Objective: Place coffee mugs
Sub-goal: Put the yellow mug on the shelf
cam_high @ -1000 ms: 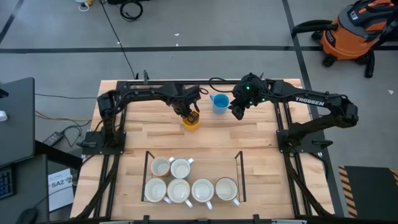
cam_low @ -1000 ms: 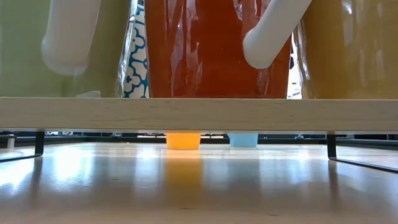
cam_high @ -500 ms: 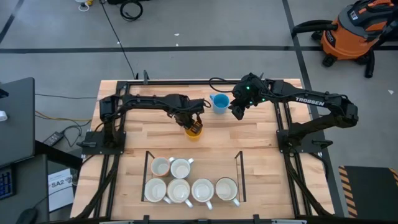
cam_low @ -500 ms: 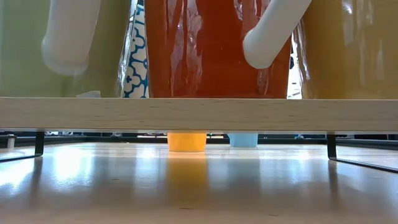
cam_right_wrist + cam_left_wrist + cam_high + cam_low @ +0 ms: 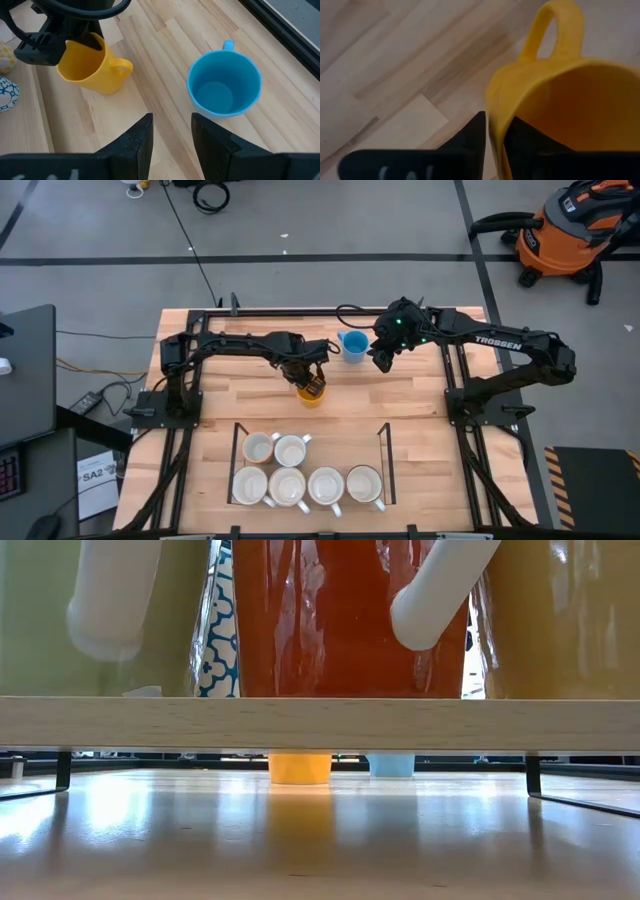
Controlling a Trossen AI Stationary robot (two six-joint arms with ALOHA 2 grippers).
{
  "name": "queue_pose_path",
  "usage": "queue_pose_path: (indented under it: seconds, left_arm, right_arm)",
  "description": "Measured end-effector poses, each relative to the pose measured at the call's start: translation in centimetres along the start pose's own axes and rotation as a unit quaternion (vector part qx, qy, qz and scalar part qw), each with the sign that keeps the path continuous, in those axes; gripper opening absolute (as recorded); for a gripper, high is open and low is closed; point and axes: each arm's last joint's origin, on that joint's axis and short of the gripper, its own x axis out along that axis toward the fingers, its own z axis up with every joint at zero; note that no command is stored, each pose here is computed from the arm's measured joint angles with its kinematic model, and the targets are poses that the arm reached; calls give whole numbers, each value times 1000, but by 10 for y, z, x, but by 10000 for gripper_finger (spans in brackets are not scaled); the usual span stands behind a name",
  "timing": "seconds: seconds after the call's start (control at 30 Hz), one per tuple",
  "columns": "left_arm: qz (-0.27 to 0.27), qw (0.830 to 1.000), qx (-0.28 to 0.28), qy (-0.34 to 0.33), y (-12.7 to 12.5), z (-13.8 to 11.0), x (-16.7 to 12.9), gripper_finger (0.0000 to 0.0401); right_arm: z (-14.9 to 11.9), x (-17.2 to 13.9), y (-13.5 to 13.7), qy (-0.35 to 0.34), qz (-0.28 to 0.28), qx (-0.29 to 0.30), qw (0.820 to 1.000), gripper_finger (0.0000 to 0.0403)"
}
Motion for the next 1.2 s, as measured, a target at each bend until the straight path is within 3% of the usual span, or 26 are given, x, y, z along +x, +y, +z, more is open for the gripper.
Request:
queue_pose_path:
  seconds: [0.13,0.3,0.53,0.67,1.0,1.2]
  left_arm:
    - [0,1000,8,0,0,0,0,99]
    - [-3,998,64,1,1,0,-2,129]
    - [-7,997,74,-6,8,3,-13,133]
    - [-12,994,108,-17,12,6,-20,133]
    - [-33,961,262,-78,2,15,-28,133]
    - [-33,947,306,-89,1,17,-28,133]
  right_arm:
    - [0,0,0,0,0,0,1000,139]
    - [0,0,0,0,0,0,1000,139]
    - [0,0,0,0,0,0,1000,139]
    - [0,0,0,-2,1,0,1000,139]
    - [1,0,0,-7,2,-1,1000,139]
    - [1,0,0,-7,3,-1,1000,139]
